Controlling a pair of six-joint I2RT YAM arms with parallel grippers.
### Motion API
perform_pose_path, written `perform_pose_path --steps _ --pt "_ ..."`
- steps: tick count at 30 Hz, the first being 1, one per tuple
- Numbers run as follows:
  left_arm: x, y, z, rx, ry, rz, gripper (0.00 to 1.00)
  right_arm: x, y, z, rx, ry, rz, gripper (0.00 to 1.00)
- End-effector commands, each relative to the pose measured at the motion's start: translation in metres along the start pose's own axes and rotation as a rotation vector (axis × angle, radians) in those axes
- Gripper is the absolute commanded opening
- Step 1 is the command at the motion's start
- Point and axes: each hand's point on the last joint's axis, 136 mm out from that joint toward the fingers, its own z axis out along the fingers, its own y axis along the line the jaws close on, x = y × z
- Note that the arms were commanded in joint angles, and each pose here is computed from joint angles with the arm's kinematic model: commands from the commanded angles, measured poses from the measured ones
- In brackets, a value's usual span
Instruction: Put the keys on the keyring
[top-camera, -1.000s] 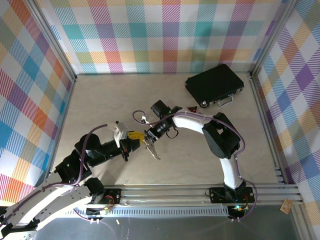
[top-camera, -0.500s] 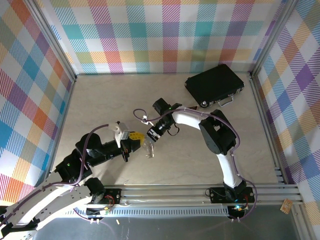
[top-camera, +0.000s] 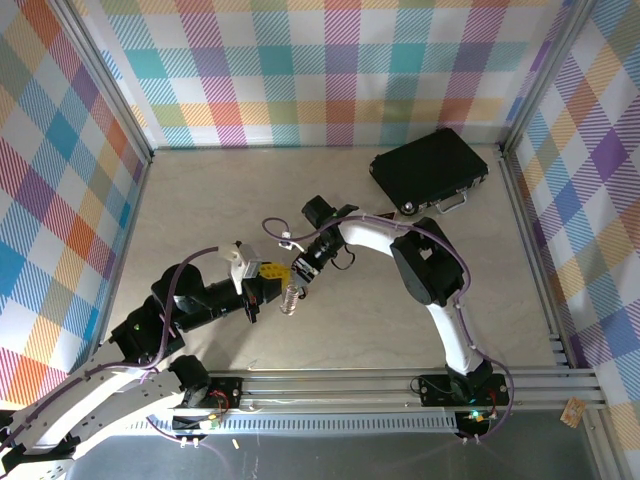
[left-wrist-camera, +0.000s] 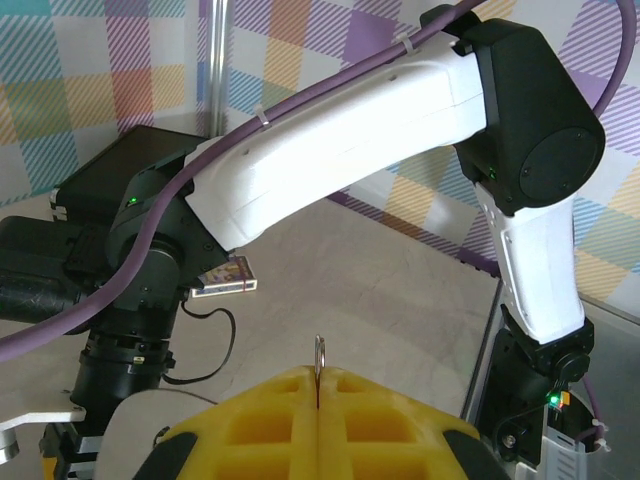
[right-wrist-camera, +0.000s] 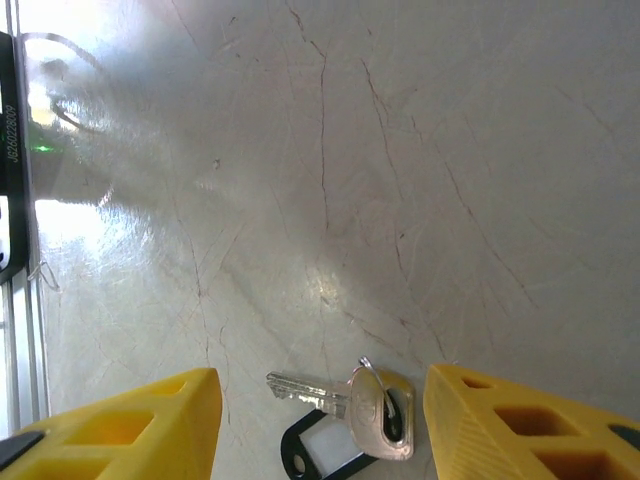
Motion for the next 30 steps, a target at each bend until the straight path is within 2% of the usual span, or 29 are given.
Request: perform_pose_path --steps 1,30 --pt "-0.027 -0.007 -0.007 0.024 -0.077 0.016 0.0 0.001 0.002 0.0 -0.039 0.012 -0.012 0.54" --pt "-0.023 -0.005 -0.006 0.019 -0.073 0.005 0.0 0.013 -0.009 0.009 -0.018 0.072 -0.008 0.28"
